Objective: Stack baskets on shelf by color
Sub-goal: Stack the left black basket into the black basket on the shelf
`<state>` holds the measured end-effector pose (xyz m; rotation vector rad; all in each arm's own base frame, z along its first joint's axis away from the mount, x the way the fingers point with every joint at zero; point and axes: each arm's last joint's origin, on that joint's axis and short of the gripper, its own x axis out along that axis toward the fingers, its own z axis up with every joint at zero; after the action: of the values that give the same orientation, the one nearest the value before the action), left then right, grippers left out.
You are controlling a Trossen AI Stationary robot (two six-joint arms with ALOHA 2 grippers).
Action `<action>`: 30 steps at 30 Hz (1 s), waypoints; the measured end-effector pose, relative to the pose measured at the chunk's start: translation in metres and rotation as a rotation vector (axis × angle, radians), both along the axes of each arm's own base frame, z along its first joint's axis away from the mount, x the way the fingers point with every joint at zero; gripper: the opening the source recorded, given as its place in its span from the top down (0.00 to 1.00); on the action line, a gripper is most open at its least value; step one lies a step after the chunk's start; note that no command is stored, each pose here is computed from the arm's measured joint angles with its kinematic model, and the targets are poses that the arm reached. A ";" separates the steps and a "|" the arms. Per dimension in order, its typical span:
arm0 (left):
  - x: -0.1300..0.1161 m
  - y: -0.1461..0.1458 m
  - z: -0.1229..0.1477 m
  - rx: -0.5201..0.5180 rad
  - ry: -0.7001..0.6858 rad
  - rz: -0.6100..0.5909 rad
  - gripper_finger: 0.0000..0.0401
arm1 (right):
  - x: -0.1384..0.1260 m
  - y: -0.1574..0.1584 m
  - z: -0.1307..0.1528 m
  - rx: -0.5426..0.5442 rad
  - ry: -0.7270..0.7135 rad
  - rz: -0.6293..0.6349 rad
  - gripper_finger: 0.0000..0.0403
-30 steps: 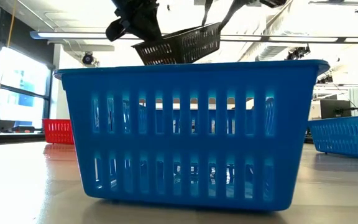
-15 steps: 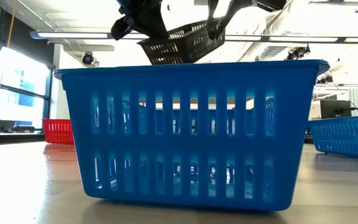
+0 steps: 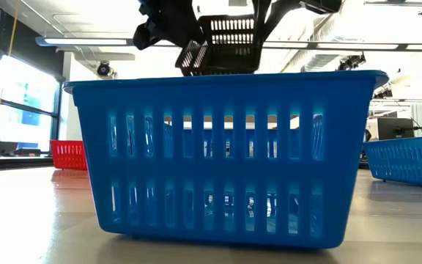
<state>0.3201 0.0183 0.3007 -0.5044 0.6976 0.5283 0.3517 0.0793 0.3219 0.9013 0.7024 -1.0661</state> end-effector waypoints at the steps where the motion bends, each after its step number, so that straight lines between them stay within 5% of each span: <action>1: 0.000 0.000 0.000 -0.002 -0.002 -0.001 0.75 | 0.000 0.000 0.000 -0.001 0.006 0.003 1.00; 10: 0.000 -0.003 -0.001 -0.075 0.004 -0.105 0.59 | -0.010 -0.003 -0.002 -0.029 0.114 0.007 1.00; 30: -0.009 -0.003 0.009 -0.046 0.005 -0.154 0.58 | -0.047 -0.023 0.030 -0.070 0.229 0.089 1.00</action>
<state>0.3112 0.0157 0.3094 -0.4881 0.7483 0.3696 0.3050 0.0559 0.3514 0.6880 0.8816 -1.1180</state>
